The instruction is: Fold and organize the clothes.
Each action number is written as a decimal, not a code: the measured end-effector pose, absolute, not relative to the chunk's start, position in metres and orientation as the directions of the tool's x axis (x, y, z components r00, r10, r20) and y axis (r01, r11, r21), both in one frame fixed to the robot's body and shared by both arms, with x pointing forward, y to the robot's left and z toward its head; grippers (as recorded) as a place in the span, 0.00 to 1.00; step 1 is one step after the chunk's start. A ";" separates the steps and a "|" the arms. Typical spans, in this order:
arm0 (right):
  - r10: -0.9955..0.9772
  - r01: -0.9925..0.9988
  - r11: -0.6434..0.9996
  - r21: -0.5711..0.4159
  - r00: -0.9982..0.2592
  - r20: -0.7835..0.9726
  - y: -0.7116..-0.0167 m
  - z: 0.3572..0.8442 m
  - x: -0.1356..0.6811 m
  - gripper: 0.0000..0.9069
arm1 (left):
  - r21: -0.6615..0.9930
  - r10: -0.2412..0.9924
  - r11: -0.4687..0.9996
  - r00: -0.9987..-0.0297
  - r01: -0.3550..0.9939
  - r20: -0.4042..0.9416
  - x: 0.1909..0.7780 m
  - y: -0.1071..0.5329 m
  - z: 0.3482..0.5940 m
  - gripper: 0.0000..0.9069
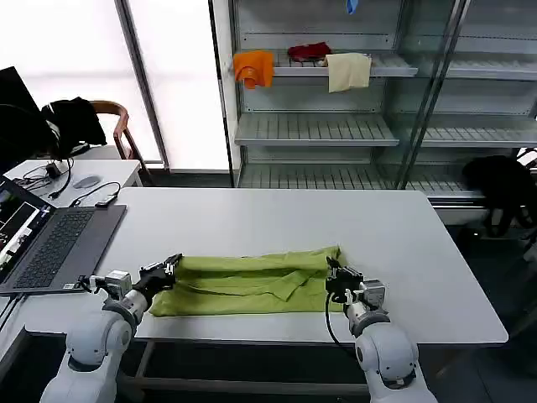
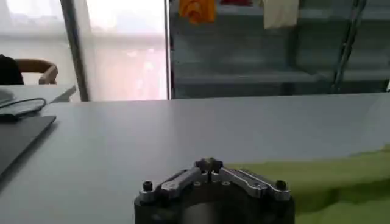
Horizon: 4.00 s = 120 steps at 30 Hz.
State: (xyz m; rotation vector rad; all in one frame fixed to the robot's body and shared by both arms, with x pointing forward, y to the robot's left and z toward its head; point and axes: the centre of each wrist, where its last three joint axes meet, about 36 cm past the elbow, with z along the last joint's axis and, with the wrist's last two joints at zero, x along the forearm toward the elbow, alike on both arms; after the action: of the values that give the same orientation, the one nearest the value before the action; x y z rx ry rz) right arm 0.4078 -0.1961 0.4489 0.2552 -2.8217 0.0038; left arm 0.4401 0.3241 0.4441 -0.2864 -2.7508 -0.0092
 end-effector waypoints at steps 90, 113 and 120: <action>-0.022 -0.017 0.999 0.027 -0.980 0.200 -0.260 0.485 0.399 1.00 | 0.012 0.023 1.000 -0.981 0.026 0.191 0.392 0.318 0.379 0.90; -0.044 -0.037 0.999 0.038 -0.978 0.206 -0.254 0.483 0.398 1.00 | -0.005 0.002 1.000 -0.965 0.001 0.262 0.386 0.318 0.364 0.04; -0.044 -0.037 0.999 0.038 -0.978 0.205 -0.254 0.483 0.396 1.00 | -0.030 0.019 0.999 -0.964 0.012 0.266 0.386 0.311 0.365 0.01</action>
State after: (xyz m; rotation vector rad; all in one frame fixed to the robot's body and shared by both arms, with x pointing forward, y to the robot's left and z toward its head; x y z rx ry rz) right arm 0.3961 -0.2539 0.4830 0.0594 -2.9330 -0.0501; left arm 0.3859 0.3115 0.3649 -0.0225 -2.8718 0.0413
